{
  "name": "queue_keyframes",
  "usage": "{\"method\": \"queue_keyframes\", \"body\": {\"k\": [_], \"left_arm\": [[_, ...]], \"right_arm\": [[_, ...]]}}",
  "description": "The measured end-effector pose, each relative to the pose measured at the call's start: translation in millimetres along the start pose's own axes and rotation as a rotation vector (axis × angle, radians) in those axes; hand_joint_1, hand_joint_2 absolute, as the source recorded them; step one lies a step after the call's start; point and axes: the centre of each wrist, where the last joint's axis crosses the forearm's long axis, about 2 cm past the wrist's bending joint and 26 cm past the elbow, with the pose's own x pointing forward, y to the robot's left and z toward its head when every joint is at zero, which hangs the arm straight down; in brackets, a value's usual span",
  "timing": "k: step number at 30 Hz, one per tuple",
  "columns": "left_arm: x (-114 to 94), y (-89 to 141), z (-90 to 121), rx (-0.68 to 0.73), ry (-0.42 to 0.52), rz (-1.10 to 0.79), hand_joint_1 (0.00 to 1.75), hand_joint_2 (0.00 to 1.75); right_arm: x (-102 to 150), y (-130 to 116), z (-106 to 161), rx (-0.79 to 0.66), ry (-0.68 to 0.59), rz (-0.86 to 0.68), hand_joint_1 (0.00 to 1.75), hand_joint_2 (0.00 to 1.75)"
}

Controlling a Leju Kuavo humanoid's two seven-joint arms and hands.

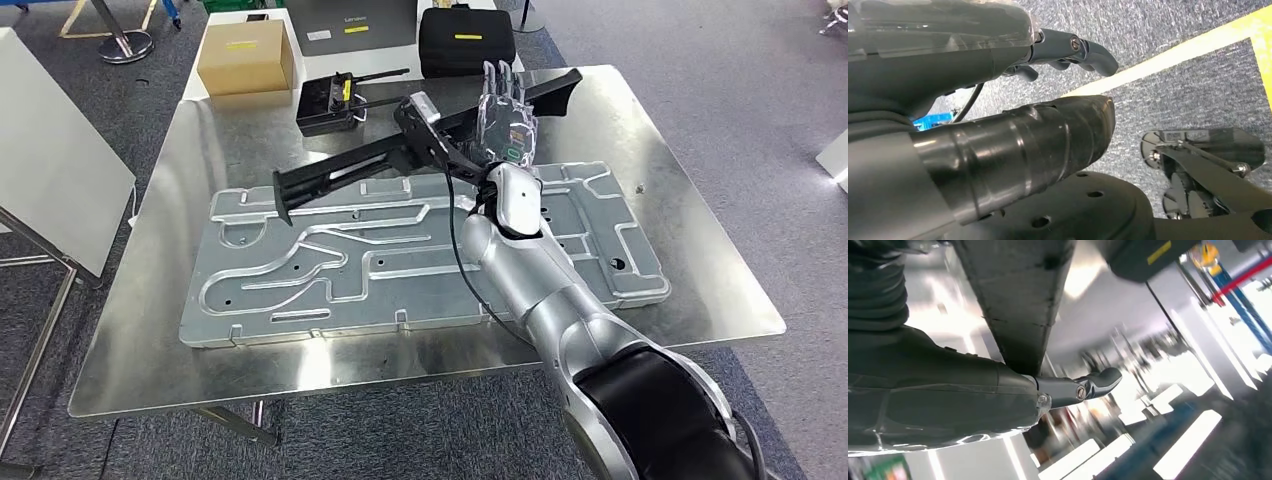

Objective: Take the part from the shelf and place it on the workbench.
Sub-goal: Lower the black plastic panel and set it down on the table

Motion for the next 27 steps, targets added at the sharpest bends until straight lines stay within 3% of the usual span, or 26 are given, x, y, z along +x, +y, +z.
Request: {"method": "queue_keyframes", "body": {"k": [6,11,16,27], "left_arm": [[1.7,0.0,-0.2,-0.002,-0.009,-0.003,0.00,0.00],[1.2,0.0,-0.1,-0.002,-0.009,-0.002,0.00,0.00],[1.3,0.2,-0.2,-0.002,-0.009,0.007,0.00,0.00],[1.4,0.3,-0.2,-0.004,-0.007,0.010,0.00,0.00]], "right_arm": [[-3.7,0.3,2.2,-0.011,-0.063,0.205,0.00,0.00],[-6.4,1.0,2.7,0.009,-0.060,0.222,0.00,0.00],[-7.7,3.3,1.0,0.182,-0.016,0.189,0.00,0.00],[12.0,-17.8,-23.5,0.269,0.014,0.194,0.00,0.00]]}}
